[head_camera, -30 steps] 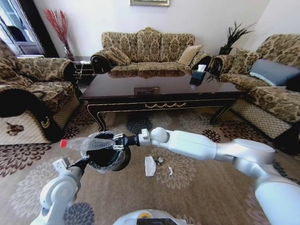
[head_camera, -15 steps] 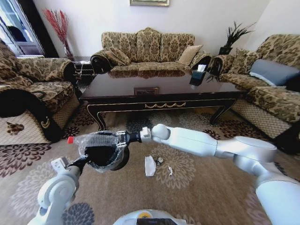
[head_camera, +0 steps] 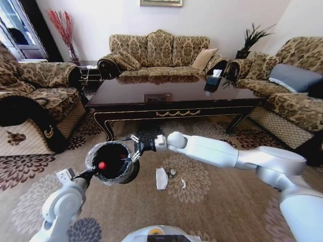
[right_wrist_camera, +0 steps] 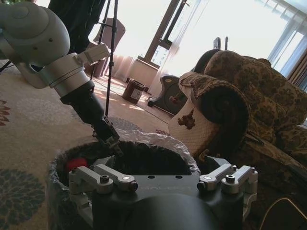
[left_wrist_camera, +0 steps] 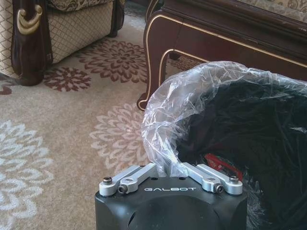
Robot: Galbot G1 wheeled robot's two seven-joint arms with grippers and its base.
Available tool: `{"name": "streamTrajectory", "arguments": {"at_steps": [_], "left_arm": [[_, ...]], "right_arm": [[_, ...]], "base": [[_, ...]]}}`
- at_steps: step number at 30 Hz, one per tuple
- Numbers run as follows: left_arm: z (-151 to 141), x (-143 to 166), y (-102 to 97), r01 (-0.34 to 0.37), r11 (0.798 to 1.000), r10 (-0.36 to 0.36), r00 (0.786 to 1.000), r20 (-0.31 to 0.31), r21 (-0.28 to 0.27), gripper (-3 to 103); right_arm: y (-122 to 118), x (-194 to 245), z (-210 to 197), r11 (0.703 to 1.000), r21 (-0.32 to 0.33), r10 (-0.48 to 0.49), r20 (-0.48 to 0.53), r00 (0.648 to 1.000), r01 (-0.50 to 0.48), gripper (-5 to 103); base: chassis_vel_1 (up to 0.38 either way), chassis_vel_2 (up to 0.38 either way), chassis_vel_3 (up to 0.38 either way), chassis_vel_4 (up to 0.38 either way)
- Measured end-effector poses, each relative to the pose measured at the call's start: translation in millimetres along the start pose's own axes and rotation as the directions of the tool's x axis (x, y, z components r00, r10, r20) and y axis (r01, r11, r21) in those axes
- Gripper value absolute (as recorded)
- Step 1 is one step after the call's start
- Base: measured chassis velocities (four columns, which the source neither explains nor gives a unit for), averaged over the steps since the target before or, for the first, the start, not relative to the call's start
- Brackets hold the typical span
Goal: Move to the front of the table and pick up the trash from the floor, then place it into the trash bin.
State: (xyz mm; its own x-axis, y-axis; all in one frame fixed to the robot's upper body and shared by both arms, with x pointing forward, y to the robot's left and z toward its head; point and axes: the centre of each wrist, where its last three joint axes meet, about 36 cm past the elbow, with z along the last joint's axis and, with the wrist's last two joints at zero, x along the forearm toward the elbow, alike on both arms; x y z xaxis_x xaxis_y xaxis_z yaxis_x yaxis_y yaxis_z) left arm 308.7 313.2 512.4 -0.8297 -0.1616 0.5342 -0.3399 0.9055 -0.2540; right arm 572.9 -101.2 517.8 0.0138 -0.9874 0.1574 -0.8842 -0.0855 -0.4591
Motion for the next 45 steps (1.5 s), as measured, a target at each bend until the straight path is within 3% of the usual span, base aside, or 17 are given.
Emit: {"name": "streamTrajectory", "arguments": {"at_steps": [3,4,7,10,14,15,18,20,21,22,27,28,31,32,33,36,45], "left_arm": [[1,2,0.6,0.002,1.0,-0.002,1.0,0.0,0.003,2],[1,2,0.6,0.002,1.0,-0.002,1.0,0.0,0.003,2],[-2,7,2.7,0.003,1.0,-0.004,1.0,0.01,0.013,2],[-6,10,5.5,0.006,0.999,-0.006,1.0,0.014,0.036,2],[-11,15,10.6,0.014,0.997,-0.016,1.0,0.024,0.081,2],[-11,15,10.6,0.014,0.997,-0.016,1.0,0.024,0.081,2],[-19,23,15.0,0.01,0.994,-0.016,0.999,0.052,0.113,2],[-25,27,17.7,0.006,0.992,-0.015,0.997,0.069,0.128,2],[-25,27,17.7,0.006,0.992,-0.015,0.997,0.069,0.128,2],[-34,32,23.0,0.005,0.988,-0.02,0.996,0.091,0.155,2],[-51,41,34.3,0.021,0.986,-0.042,0.992,0.123,0.168,2],[-51,41,34.3,0.021,0.986,-0.042,0.992,0.123,0.168,2],[-57,44,37.2,0.029,0.986,-0.051,0.991,0.126,0.166,2],[-57,44,37.2,0.029,0.986,-0.051,0.991,0.126,0.166,2],[-58,45,37.9,0.031,0.986,-0.052,0.99,0.128,0.162,2],[-59,45,36.5,0.026,0.988,-0.045,0.991,0.122,0.15,2],[-57,39,29.9,0.005,0.992,-0.018,0.994,0.105,0.122,2]], "right_arm": [[1,16,11,0.99,-0.127,0.071,0.018,0.997,-0.068,100],[1,16,11,0.99,-0.127,0.071,0.018,0.997,-0.068,100],[-2,49,30,0.952,-0.233,0.194,-0.032,0.981,-0.196,100],[-5,71,37,0.912,-0.282,0.281,-0.101,0.954,-0.298,100],[-4,106,49,0.764,-0.354,0.45,-0.309,0.838,-0.54,100],[-4,106,49,0.764,-0.354,0.45,-0.309,0.838,-0.54,100],[18,113,62,0.573,-0.402,0.509,-0.508,0.695,-0.714,100],[30,109,67,0.49,-0.422,0.51,-0.571,0.643,-0.763,100],[30,109,67,0.49,-0.422,0.51,-0.571,0.643,-0.763,100],[52,97,79,0.378,-0.438,0.489,-0.654,0.577,-0.816,100],[111,59,108,0.204,-0.453,0.394,-0.774,0.496,-0.868,100],[111,59,108,0.204,-0.453,0.394,-0.774,0.496,-0.868,100],[139,43,119,0.124,-0.431,0.333,-0.83,0.447,-0.894,100],[139,43,119,0.124,-0.431,0.333,-0.83,0.447,-0.894,100],[149,35,122,0.082,-0.402,0.291,-0.866,0.407,-0.912,100],[157,28,127,0.027,-0.335,0.227,-0.915,0.332,-0.942,100],[163,33,157,-0.043,-0.251,0.182,-0.954,0.24,-0.967,100]], "base": [[0.0,0.0,0.0,0.0],[0.0,0.0,0.0,0.0],[0.0,0.0,0.0,0.0],[0.0,0.0,0.0,0.0],[0.0,0.0,0.0,0.0],[0.0,0.0,0.0,0.0],[0.0,0.0,0.0,0.0],[0.0,0.0,0.0,0.0],[0.0,0.0,0.0,0.0],[0.0,0.0,0.0,0.0],[0.0,0.0,0.0,0.0],[0.0,0.0,0.0,0.0],[0.0,0.0,0.0,0.0],[0.0,0.0,0.0,0.0],[0.0,0.0,0.0,0.0],[0.0,0.0,0.0,0.0],[0.0,0.0,0.0,0.0]]}}
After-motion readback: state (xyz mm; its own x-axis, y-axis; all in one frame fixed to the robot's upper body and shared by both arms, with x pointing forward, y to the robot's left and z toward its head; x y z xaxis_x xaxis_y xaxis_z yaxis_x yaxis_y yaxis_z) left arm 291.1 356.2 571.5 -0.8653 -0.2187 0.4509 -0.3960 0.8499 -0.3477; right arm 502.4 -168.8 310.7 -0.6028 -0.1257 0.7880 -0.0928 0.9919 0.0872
